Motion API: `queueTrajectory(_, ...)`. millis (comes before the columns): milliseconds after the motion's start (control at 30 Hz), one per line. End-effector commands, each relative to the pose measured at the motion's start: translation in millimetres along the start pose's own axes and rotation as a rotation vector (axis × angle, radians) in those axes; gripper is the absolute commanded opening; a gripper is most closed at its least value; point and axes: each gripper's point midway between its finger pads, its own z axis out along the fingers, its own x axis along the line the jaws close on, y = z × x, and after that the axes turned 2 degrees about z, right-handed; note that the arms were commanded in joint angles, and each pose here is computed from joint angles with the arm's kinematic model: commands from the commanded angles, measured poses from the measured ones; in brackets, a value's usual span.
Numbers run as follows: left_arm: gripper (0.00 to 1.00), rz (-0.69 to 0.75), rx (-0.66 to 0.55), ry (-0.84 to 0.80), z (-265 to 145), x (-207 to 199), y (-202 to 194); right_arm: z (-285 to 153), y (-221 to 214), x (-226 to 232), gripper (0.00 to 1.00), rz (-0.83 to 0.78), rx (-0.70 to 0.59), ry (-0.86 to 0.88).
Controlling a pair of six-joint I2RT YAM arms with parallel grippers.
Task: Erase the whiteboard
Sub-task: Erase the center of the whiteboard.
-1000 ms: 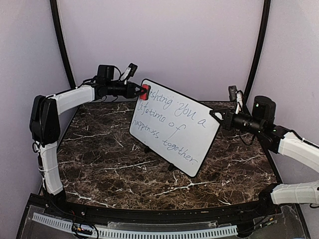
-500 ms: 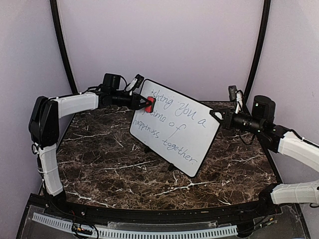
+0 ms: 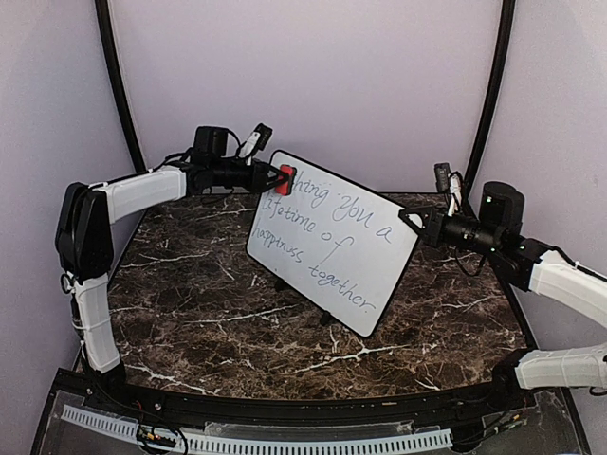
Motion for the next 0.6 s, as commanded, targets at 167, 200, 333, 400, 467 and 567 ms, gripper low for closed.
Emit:
queueTrajectory(167,0.32,0.014,-0.011,0.016,-3,4,23,-2,-10,8,0.0,-0.099,0.035,0.021)
queueTrajectory(200,0.32,0.003,0.002,0.015,-2,5,18,-2,-11,7,0.0,-0.098,0.037,0.021)
queueTrajectory(333,0.31,-0.054,0.075,0.004,1,3,-13,-1,-11,7,0.0,-0.097,0.04,0.019)
queueTrajectory(400,0.31,-0.075,0.113,0.008,1,3,-32,-1,-12,7,0.0,-0.096,0.042,0.02)
queueTrajectory(467,0.31,-0.082,0.133,0.02,1,5,-44,-1,-12,7,0.0,-0.096,0.044,0.021)
queueTrajectory(567,0.31,-0.09,0.154,0.035,0,7,-51,0,-12,7,0.0,-0.097,0.044,0.019)
